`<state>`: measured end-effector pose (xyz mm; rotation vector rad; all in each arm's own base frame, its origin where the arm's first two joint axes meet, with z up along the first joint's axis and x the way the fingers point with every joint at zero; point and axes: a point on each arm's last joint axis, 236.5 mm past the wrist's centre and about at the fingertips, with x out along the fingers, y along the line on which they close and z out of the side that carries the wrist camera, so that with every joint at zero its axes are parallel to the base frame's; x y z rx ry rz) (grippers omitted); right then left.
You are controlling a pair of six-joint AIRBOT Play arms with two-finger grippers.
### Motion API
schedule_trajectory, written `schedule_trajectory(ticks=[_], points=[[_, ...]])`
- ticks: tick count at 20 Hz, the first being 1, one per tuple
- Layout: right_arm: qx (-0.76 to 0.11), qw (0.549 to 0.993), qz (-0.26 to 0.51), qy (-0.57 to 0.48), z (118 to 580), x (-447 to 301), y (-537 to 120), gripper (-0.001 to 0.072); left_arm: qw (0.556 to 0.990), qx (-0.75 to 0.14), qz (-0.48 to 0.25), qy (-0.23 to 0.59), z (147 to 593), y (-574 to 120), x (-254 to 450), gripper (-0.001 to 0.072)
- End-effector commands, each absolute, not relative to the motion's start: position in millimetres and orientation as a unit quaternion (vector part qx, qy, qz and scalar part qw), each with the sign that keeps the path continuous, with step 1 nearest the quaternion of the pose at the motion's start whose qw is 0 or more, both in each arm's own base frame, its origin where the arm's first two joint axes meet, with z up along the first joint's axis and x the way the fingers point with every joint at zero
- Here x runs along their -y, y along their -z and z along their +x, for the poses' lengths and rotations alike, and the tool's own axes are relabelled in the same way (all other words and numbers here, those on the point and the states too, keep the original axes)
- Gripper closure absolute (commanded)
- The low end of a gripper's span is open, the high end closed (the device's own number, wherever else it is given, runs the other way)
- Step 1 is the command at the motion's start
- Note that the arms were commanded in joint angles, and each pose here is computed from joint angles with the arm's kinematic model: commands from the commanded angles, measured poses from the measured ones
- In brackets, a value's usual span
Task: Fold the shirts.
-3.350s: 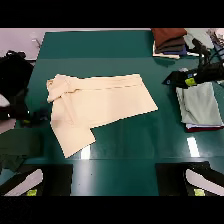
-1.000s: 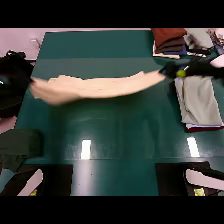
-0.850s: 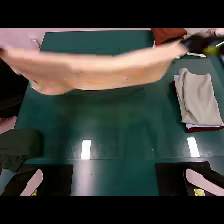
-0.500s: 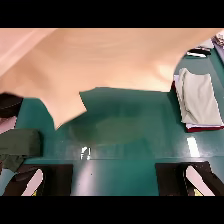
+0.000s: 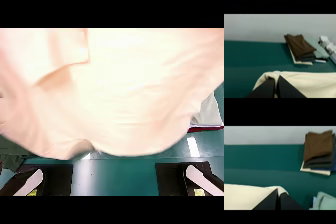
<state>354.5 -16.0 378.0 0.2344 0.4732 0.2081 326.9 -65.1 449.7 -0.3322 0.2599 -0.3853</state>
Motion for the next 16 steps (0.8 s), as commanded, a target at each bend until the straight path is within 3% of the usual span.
schedule_trajectory(ticks=[1, 4, 7, 11, 16], points=[[-0.419, 0.893, 0.132, -0.097, 397, 16, -238, 0.0695, 0.915, -0.315, -0.187, 0.171, 396, -306, 58, 0.0683], [-0.541, 0.823, 0.133, -0.11, 419, -12, -127, 0.0695, 0.882, -0.44, -0.12, 0.123, 438, -175, 66, 0.0683], [-0.588, 0.786, 0.162, -0.103, 449, -24, -57, 0.0695, 0.862, -0.475, -0.132, 0.119, 485, -99, 81, 0.0682], [-0.58, 0.79, 0.171, -0.105, 494, -22, -41, 0.0695, 0.858, -0.477, -0.157, 0.108, 528, -50, 82, 0.0681], [-0.538, 0.825, 0.143, -0.095, 523, -8, -77, 0.0695, 0.867, -0.462, -0.15, 0.109, 544, -69, 70, 0.0681]])
